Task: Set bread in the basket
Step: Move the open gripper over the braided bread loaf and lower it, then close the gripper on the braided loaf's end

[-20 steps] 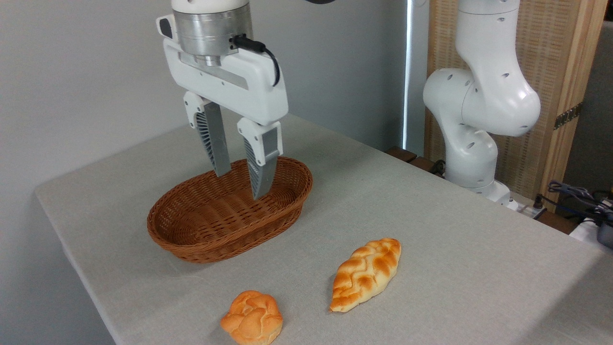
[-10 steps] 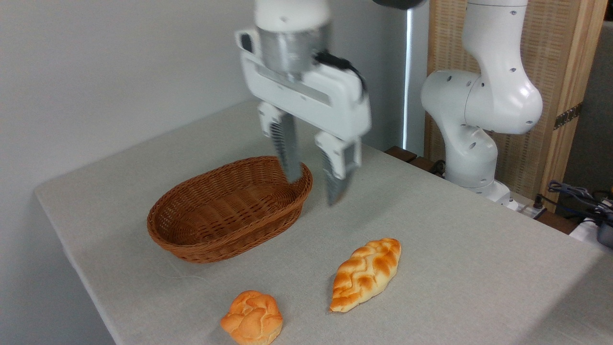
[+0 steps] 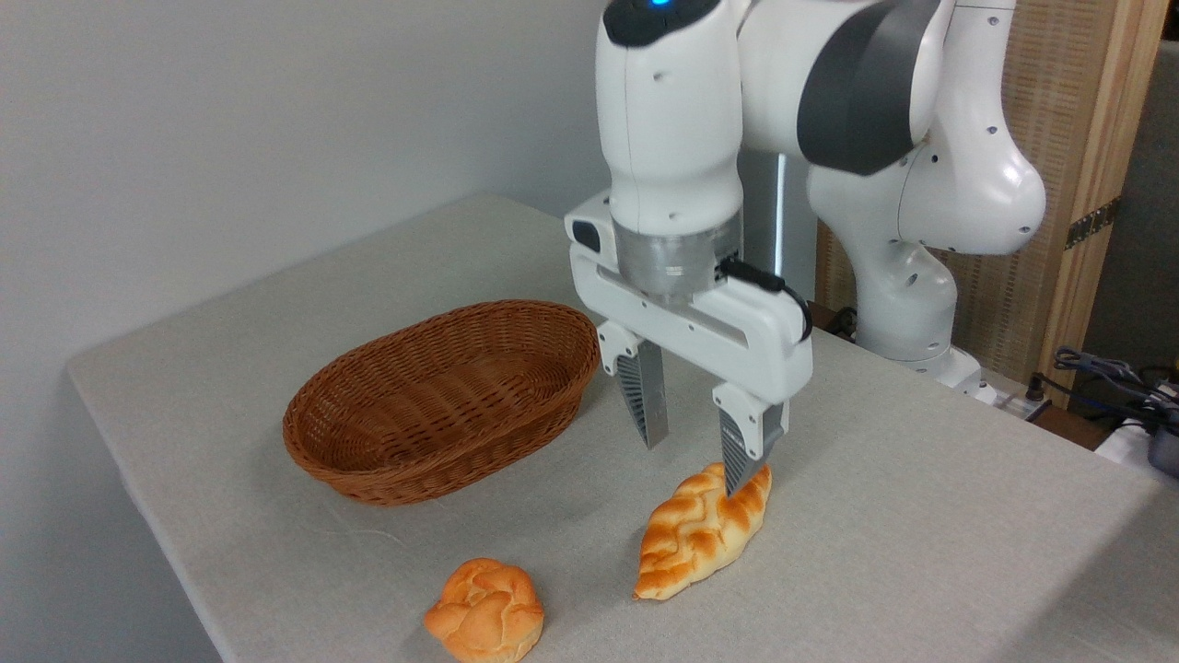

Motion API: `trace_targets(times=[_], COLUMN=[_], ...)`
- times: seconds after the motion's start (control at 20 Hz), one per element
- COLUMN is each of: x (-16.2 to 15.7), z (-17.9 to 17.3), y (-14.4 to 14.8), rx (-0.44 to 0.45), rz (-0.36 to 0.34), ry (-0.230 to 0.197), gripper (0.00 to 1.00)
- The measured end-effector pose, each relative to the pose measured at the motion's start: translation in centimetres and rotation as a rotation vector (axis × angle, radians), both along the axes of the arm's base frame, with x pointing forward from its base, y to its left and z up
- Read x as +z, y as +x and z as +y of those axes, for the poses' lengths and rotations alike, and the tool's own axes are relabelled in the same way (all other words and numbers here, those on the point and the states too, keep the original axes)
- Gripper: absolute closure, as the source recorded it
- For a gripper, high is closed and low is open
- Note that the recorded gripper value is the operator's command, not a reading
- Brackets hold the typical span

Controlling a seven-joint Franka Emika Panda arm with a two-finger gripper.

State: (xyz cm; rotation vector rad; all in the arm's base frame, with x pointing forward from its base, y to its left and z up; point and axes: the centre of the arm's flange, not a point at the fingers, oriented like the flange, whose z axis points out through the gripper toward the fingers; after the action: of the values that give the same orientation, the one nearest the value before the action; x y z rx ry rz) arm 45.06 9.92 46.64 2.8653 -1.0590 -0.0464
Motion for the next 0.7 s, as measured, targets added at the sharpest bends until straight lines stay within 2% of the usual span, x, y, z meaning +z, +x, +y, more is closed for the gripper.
trace_targets(times=[0.25,0.7], x=[-1.7,-3.3], z=[0.6,0.6], y=[-0.8,-1.1], rx=[-0.026,-0.056], rz=[0.019,0.009], ry=[0.005,0.007], gripper=[0.0,0.0])
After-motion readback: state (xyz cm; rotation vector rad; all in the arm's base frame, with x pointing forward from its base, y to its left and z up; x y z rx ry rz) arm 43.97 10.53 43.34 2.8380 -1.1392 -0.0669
